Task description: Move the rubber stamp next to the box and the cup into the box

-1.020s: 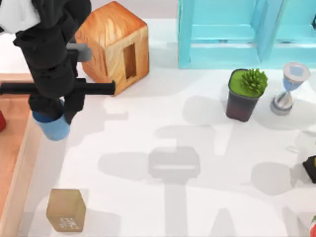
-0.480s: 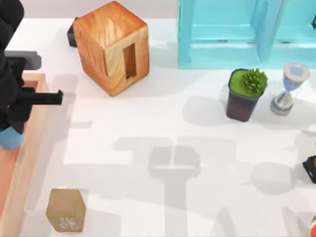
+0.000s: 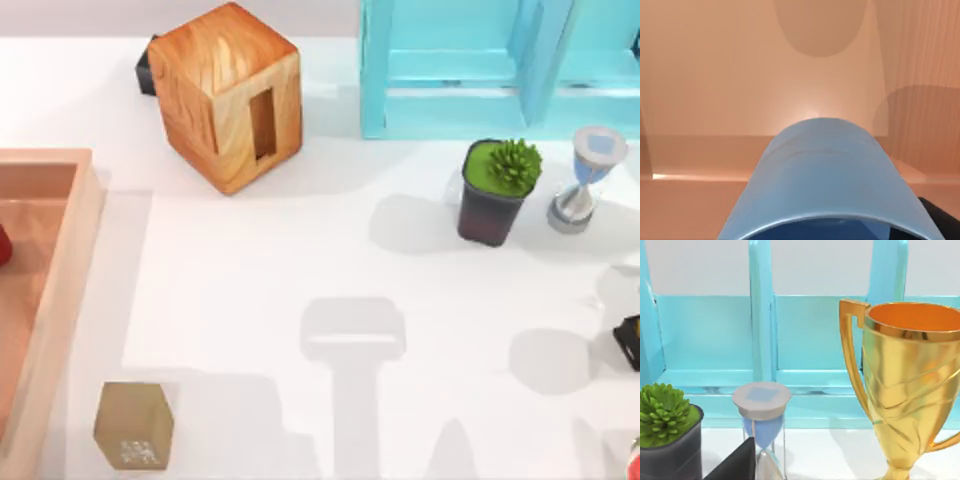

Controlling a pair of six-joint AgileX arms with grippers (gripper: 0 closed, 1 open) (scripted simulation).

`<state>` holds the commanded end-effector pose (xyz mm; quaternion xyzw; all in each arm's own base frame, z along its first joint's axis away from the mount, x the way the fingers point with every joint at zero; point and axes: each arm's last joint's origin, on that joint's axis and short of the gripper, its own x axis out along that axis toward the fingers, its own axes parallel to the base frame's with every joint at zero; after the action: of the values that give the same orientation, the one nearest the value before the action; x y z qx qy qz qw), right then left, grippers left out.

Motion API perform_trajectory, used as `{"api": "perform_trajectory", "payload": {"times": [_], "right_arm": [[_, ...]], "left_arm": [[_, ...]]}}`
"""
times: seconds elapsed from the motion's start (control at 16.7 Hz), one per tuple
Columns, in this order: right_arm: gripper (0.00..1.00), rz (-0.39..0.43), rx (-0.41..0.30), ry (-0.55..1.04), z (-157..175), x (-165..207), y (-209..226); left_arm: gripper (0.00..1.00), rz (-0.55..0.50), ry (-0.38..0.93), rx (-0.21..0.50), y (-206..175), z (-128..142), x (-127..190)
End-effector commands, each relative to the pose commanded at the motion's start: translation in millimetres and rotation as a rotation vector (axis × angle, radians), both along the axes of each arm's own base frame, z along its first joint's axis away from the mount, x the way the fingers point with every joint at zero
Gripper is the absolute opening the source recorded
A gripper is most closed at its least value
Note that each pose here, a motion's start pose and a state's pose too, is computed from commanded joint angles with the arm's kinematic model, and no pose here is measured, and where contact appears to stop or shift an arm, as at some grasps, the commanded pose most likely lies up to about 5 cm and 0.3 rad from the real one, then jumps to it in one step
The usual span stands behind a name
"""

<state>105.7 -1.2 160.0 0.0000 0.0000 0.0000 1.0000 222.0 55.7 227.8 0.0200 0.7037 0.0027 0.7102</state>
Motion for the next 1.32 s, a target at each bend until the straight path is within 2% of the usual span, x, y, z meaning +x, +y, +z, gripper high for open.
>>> {"api": "perform_trajectory", "payload": {"times": [0.42, 0.96, 1.26, 1.32], "right_arm": [[1.00, 0.000, 0.000, 0.000, 0.0, 0.0, 0.0], [1.00, 0.000, 0.000, 0.000, 0.0, 0.0, 0.0], [1.00, 0.000, 0.000, 0.000, 0.0, 0.0, 0.0], [1.00, 0.000, 0.000, 0.000, 0.0, 0.0, 0.0]], "left_arm": [[0.00, -0.007, -0.002, 0.004, 1.1, -3.1, -0.7], [0.00, -0.002, -0.008, 0.005, 11.5, -59.2, 0.0], [0.00, 0.000, -0.001, 0.001, 12.3, -64.6, -2.1], [0.08, 0.000, -0.001, 0.001, 12.3, -64.6, -2.1]]}}
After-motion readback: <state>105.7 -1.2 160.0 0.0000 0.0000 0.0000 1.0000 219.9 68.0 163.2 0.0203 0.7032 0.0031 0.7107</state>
